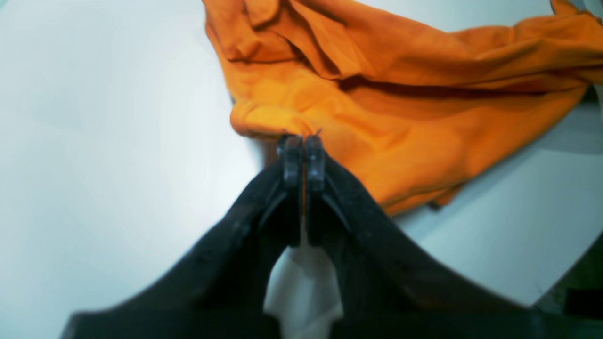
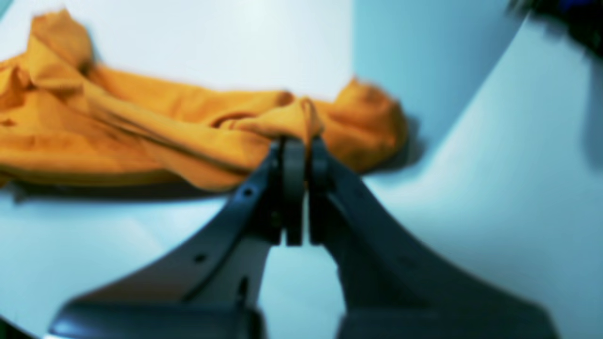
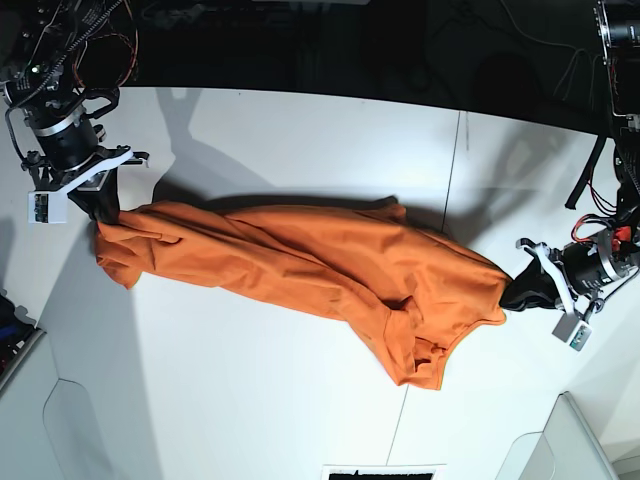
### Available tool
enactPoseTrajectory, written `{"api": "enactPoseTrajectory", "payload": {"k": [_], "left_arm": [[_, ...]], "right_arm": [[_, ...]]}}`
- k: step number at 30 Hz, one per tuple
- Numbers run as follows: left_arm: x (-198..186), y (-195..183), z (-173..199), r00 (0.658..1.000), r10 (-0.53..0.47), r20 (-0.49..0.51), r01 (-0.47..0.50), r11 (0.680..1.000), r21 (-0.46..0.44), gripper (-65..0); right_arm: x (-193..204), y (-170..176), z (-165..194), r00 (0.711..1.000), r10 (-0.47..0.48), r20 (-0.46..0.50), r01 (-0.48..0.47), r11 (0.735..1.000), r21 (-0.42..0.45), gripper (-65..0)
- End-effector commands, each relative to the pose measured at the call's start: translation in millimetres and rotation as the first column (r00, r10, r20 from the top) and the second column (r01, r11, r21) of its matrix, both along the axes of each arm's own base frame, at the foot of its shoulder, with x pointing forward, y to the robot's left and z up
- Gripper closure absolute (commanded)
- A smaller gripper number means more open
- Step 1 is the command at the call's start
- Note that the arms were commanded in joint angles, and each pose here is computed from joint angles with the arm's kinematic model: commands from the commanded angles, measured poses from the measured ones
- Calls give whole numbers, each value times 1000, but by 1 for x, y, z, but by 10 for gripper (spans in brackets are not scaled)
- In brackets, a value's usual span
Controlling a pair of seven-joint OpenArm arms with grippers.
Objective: Layout the t-shirt on the table in an organized manner, then fold the t-shirt properly
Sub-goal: 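Move both grippers to new spots on the shirt and grasp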
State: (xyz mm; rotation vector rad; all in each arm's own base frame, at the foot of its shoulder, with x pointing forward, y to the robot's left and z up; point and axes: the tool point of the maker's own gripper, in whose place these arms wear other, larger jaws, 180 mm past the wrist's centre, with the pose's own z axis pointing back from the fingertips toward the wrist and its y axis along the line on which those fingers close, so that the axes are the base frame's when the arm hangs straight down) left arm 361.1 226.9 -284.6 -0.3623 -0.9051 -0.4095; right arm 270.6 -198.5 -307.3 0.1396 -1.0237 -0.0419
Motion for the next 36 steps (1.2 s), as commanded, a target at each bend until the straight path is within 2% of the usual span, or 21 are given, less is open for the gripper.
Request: {"api": "enactPoseTrajectory", "payload": {"k": [1, 2, 4, 6, 7, 8, 12, 14, 17, 20, 23, 25, 28, 30, 36], "left_arm": [[5, 0, 9, 999, 5, 37, -4, 1000, -21, 0], [5, -4, 3, 1000, 13, 28, -12, 999, -40, 0], [6, -9, -10, 999, 34, 5, -33, 997, -74, -113], [8, -12, -21, 998, 70, -11, -70, 991, -112, -250], [9, -12, -25, 996, 84, -19, -85, 989, -124, -299], [9, -12, -28, 996, 89, -25, -92, 987, -129, -319], [8, -6, -25, 996, 83, -18, -85, 989, -121, -318], [6, 4, -18, 996, 86, -12, -87, 988, -124, -318], [1, 33, -7, 990, 141, 2, -140, 981, -132, -318], [-13, 57, -1, 984, 179, 12, -176, 974, -142, -318], [-35, 65, -19, 980, 193, -49, -198, 971, -134, -318], [-50, 62, -36, 976, 193, -97, -205, 970, -133, -318], [-66, 55, -54, 970, 195, -143, -215, 965, -148, -318], [-71, 53, -60, 968, 197, -155, -221, 963, -154, -318], [-72, 53, -61, 968, 199, -155, -223, 963, -153, -318]], "right_arm": [[5, 0, 11, 999, 7, 46, -7, 1000, 0, -149], [5, 0, 8, 999, 6, 40, -6, 1000, 3, -208], [4, 1, 6, 999, 7, 35, -8, 1000, 19, -289], [3, 4, 5, 999, 12, 33, -13, 999, 44, -306], [2, 6, 5, 999, 14, 36, -16, 998, 59, -306], [2, 7, 5, 999, 16, 38, -19, 997, 69, -306], [2, 9, 6, 999, 20, 42, -23, 996, 84, -305], [0, 16, 8, 998, 42, 54, -48, 992, 119, -305], [-2, 46, 16, 983, 151, 106, -169, 968, 187, -304], [0, 84, 23, 954, 261, 150, -289, 931, 221, -304], [5, 126, 23, 915, 368, 167, -396, 900, 182, -304], [7, 157, 19, 876, 453, 168, -476, 869, 136, -304], [10, 208, 7, 800, 579, 156, -595, 800, 81, -304], [11, 241, -5, 738, 660, 142, -671, 741, 43, -304], [21, 323, -38, 614, 786, 72, -782, 619, -80, -304]]}}
